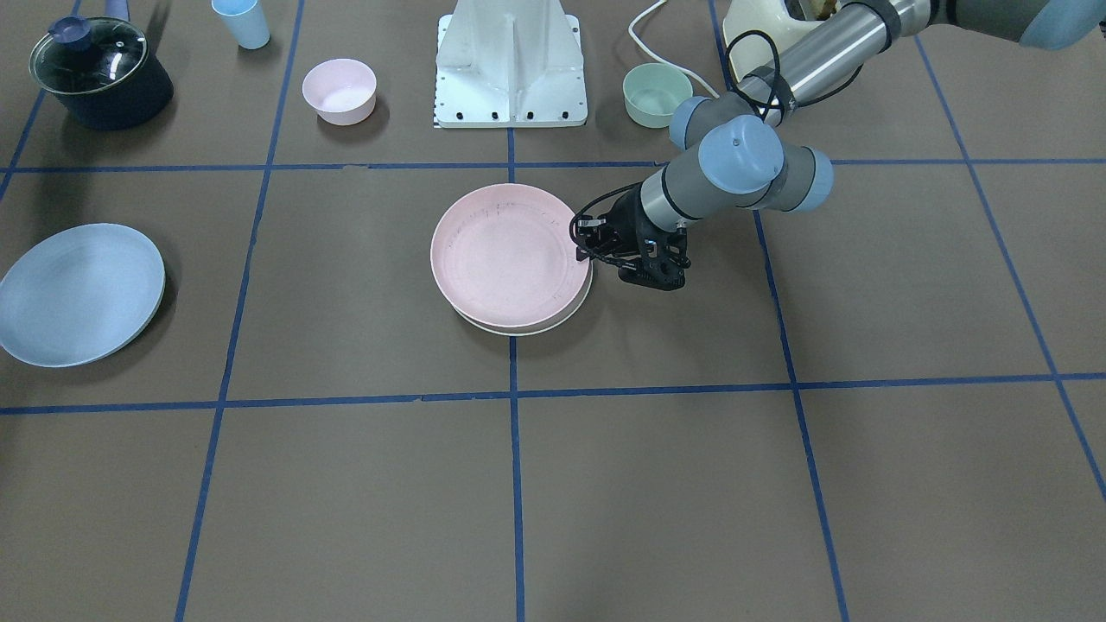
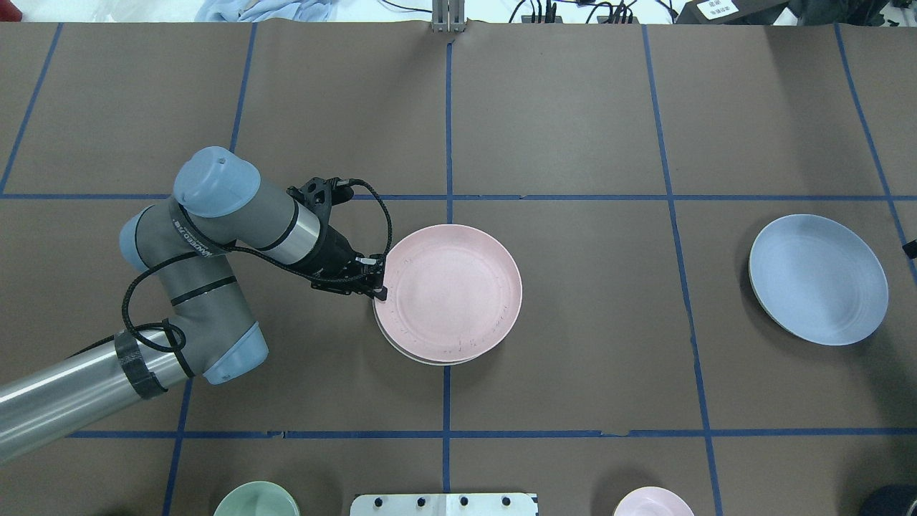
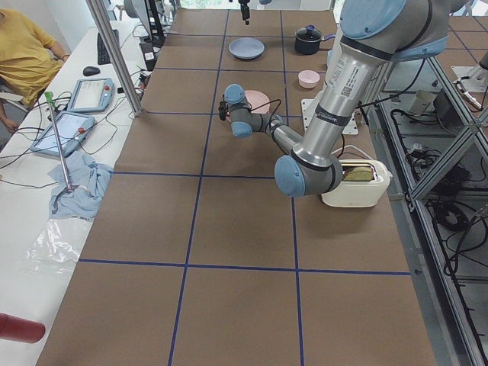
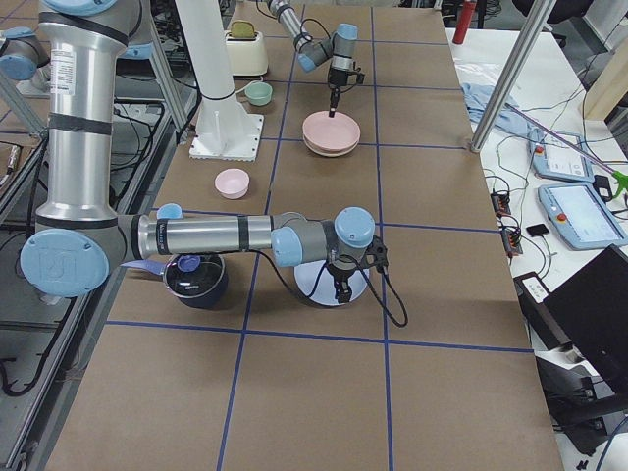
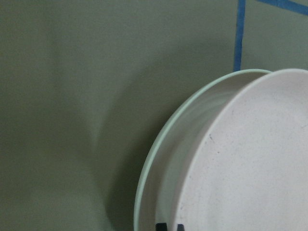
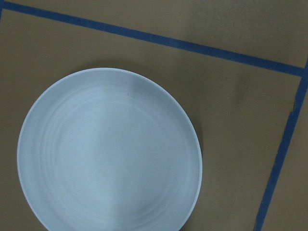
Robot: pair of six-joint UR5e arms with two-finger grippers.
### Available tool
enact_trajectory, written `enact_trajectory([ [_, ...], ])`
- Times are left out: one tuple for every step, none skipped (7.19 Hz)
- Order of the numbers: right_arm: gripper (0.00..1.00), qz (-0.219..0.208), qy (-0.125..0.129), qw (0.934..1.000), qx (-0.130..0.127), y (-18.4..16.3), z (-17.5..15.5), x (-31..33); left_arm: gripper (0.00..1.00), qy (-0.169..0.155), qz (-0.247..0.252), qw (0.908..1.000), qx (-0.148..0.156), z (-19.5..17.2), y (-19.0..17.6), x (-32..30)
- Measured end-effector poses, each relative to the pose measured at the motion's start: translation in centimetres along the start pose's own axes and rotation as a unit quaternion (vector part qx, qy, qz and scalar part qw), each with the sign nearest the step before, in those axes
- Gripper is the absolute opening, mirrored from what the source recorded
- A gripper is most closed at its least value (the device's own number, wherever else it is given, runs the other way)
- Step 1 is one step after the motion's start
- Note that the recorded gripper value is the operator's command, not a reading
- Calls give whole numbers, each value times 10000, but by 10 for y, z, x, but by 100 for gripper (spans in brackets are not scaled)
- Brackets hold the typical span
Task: Stack three plates with pink and blue
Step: 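Lower the pink plate onto the cream plate and open the left gripper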
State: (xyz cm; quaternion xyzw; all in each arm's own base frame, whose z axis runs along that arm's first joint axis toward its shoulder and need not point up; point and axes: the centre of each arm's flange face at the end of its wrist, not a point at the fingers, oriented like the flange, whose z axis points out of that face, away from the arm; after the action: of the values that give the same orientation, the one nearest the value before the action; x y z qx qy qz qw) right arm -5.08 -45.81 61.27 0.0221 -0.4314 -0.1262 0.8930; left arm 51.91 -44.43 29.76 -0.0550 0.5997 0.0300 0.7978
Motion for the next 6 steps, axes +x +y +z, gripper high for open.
enact_trajectory([
  [100, -2, 0, 10000, -1, 0, 0, 0, 66, 1, 3, 10000, -6, 0, 1, 0],
  [100, -3, 0, 10000, 0, 0, 0, 0, 84, 0, 3, 10000, -5, 0, 1, 0],
  [100, 0, -4, 10000, -1, 0, 0, 0, 84, 5, 8, 10000, 0, 0, 1, 1],
  [100, 3, -25, 10000, -6, 0, 1, -1, 84, 32, 24, 10000, 15, -3, 2, 3],
  [100, -20, -65, 10000, -24, -2, 2, -4, 84, 103, 66, 9999, 62, -13, 2, 9],
  [100, -15, -92, 9999, -60, -5, 6, -8, 84, 219, 132, 9996, 153, -31, 1, 19],
])
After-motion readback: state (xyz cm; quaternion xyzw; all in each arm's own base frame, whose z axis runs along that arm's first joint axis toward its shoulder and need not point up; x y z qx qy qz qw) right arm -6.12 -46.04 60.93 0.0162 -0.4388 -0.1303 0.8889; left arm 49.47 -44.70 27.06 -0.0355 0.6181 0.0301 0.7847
